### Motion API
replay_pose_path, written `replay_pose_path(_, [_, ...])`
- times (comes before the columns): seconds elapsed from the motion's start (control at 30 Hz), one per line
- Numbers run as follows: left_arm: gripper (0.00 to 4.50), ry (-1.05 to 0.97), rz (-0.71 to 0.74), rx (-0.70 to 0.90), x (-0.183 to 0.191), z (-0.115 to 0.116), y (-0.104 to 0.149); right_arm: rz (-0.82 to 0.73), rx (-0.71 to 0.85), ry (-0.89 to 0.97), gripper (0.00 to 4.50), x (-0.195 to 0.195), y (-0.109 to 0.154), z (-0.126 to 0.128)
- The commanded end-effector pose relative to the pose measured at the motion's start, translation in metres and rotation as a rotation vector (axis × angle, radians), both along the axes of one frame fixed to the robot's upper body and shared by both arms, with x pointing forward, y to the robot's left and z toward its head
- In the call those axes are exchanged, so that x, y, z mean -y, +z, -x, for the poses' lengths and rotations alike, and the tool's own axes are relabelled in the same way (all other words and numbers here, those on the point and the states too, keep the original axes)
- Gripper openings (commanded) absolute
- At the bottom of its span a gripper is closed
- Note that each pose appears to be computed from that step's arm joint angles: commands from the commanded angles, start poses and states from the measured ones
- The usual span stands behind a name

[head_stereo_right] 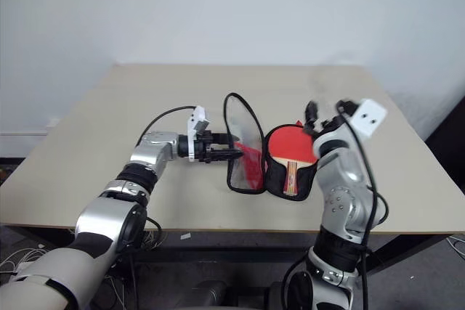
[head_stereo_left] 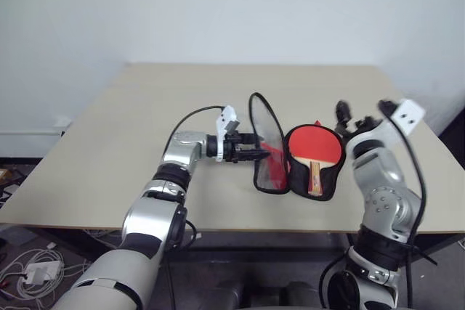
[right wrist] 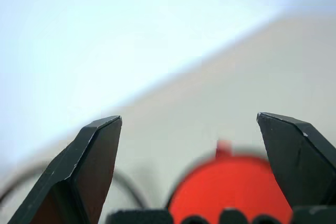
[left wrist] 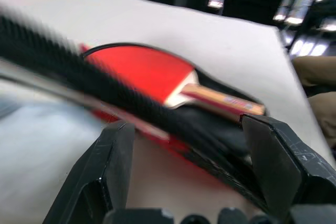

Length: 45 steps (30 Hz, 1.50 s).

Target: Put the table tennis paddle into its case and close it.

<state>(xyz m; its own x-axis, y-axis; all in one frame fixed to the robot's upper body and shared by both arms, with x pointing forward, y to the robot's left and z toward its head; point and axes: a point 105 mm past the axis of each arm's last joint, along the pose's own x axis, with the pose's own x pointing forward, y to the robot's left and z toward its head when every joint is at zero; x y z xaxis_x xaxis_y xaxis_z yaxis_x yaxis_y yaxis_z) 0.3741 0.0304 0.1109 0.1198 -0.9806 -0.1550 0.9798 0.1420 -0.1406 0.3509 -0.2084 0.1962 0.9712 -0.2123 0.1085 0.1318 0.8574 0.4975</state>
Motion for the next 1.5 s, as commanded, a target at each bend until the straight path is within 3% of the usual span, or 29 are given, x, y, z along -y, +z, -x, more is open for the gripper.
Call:
replay_pose_path(0.03, [3.39,-0.106,0.067,0.080,0.035,0.006,0.034,-0.082,0.073,-0.139,4.48,0.032,0.010,0.006])
replay_pose_path(0.33, [3.39,-0.134,0.207,0.014,0.079,0.016,0.055,-0.111,0.055,-0.221,4.48,0.045,-0.005,0.014])
replay_pose_path(0.6, [3.39,0.011,0.191,-0.129,0.038,-0.009,0.060,0.155,-0.270,-0.030,4.48,0.015,-0.061,0.004])
replay_pose_path(0.73, [3.39,0.131,0.137,-0.259,0.007,-0.020,0.051,0.309,-0.354,0.139,4.48,-0.004,-0.077,0.009])
replay_pose_path(0.83, [3.39,0.207,-0.004,-0.268,-0.002,-0.022,0.024,0.372,-0.374,0.185,4.48,-0.002,-0.079,0.012])
replay_pose_path(0.93, [3.39,0.278,-0.148,-0.269,-0.006,-0.021,-0.007,0.402,-0.395,0.194,4.48,0.006,-0.080,0.014])
replay_pose_path(1.13, [3.39,0.332,-0.232,-0.379,0.006,-0.011,-0.034,0.413,-0.411,0.175,4.48,0.019,-0.079,0.013])
replay_pose_path(1.5, [3.39,0.373,-0.118,-0.665,0.043,-0.002,-0.032,0.377,-0.409,0.162,4.48,0.017,-0.082,0.008])
